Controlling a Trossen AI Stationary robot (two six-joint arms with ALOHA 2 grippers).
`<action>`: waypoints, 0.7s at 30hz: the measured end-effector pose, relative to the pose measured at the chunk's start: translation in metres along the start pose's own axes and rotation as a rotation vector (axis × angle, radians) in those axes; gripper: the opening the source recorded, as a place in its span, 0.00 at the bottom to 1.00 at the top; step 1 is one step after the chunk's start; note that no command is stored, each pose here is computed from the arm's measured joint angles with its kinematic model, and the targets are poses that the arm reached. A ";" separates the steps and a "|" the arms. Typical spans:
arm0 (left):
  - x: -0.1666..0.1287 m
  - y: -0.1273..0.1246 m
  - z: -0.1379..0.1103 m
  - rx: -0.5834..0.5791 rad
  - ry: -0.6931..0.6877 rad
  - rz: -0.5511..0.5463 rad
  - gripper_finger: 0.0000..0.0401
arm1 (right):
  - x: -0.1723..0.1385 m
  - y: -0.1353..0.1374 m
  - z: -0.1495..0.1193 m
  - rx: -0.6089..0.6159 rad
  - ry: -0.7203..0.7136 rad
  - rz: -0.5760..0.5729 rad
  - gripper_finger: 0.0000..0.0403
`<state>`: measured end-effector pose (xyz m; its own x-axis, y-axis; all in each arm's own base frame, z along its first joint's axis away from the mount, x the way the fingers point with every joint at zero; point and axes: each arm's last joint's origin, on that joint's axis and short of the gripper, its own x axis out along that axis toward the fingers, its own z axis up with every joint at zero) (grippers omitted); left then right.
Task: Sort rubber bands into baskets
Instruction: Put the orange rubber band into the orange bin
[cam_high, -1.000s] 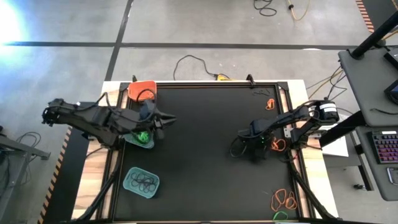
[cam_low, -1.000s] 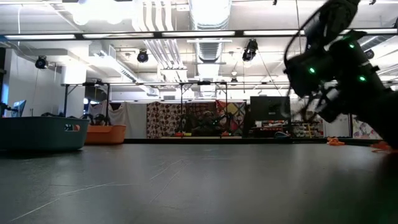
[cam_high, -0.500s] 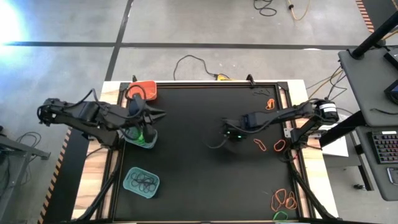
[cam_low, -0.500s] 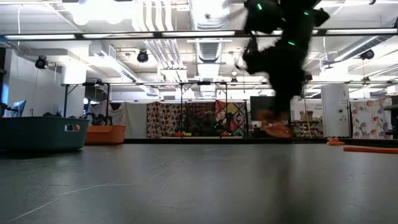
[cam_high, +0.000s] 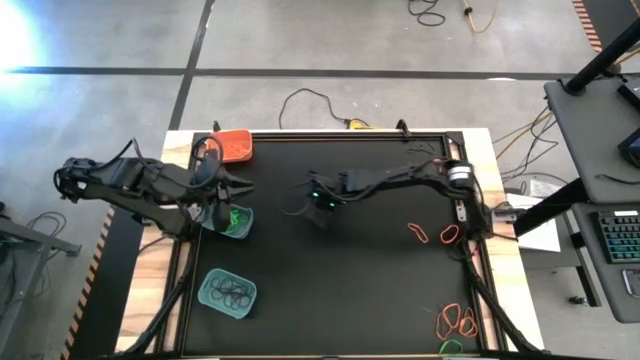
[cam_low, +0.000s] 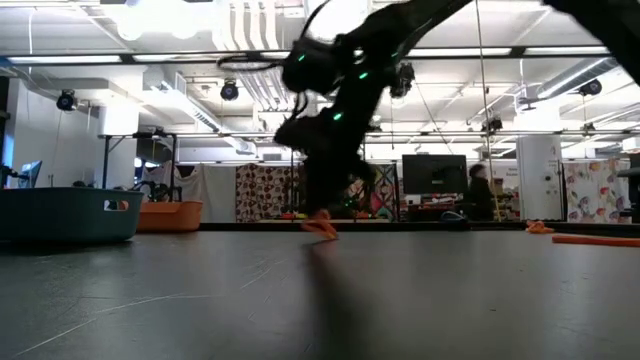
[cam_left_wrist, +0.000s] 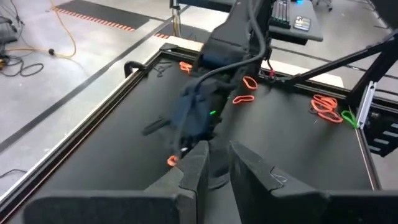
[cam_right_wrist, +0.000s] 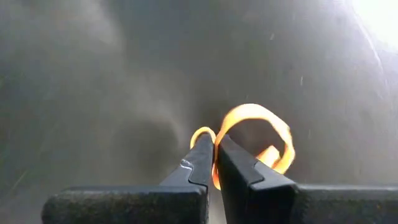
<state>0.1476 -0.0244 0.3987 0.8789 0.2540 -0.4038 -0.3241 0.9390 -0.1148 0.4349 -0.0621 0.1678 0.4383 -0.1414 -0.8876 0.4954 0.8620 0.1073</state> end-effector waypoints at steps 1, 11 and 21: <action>-0.002 0.001 -0.001 -0.005 0.004 0.000 0.12 | 0.005 0.000 0.006 0.005 0.000 -0.003 0.03; -0.005 0.005 -0.011 0.010 0.062 -0.017 0.11 | 0.038 0.004 0.030 0.017 0.102 -0.052 0.03; 0.010 0.005 -0.033 0.039 0.127 0.023 0.11 | 0.018 0.008 0.057 0.030 0.038 -0.065 0.16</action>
<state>0.1434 -0.0250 0.3642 0.8190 0.2464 -0.5182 -0.3275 0.9423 -0.0697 0.4898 -0.0857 0.1785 0.3765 -0.1774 -0.9093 0.5441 0.8368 0.0620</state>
